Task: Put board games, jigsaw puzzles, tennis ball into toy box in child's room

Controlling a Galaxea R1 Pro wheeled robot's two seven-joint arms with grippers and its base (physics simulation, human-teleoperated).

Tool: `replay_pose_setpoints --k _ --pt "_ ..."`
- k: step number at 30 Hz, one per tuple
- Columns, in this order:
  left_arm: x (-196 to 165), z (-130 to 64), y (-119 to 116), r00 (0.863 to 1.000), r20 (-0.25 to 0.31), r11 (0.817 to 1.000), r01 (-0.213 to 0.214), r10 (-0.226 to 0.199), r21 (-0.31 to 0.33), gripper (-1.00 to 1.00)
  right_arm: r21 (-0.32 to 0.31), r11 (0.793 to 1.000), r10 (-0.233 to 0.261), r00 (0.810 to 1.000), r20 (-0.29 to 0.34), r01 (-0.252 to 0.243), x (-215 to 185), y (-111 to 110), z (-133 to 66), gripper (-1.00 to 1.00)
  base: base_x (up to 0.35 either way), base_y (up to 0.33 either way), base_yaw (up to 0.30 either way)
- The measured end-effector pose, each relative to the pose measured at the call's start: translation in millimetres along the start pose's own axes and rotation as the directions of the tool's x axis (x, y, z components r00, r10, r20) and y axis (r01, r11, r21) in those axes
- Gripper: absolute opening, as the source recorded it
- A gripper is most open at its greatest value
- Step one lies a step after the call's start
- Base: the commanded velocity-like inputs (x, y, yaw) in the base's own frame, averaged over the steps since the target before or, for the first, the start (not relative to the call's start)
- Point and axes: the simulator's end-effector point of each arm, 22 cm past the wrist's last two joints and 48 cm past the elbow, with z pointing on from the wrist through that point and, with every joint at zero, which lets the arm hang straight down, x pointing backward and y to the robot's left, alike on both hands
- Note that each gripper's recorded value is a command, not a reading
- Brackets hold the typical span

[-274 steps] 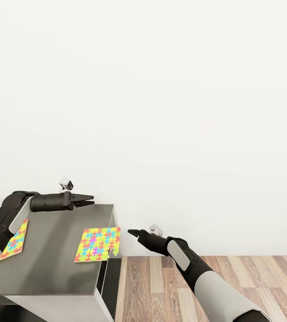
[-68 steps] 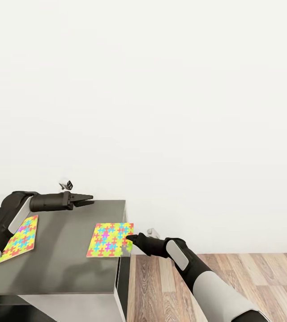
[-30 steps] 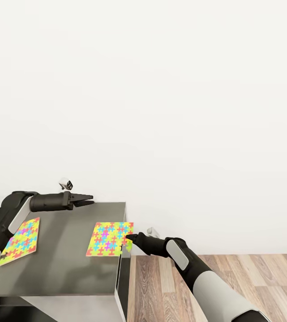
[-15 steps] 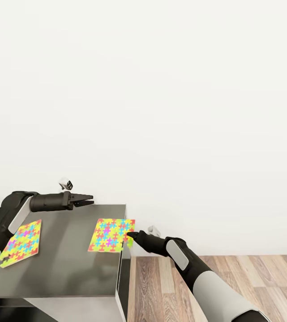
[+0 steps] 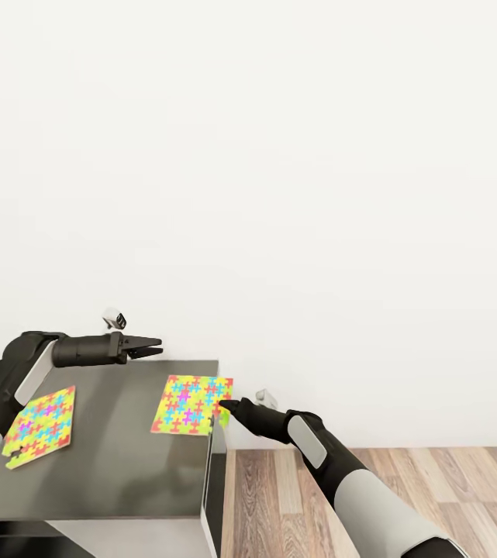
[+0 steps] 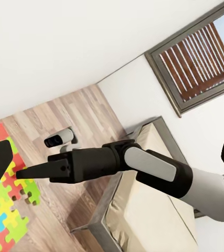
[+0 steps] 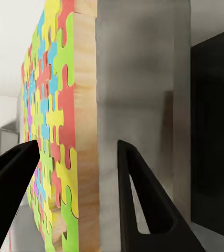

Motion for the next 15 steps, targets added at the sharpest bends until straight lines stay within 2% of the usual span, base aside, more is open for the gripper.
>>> replay_pose_setpoints --k 15 --pt "-14.5 -9.9 -27.6 1.000 0.016 1.000 -0.012 0.012 0.000 1.00 -0.013 1.000 -0.017 1.000 0.010 0.018 -7.1 29.5 -13.2 -1.00 0.000 0.000 0.000"
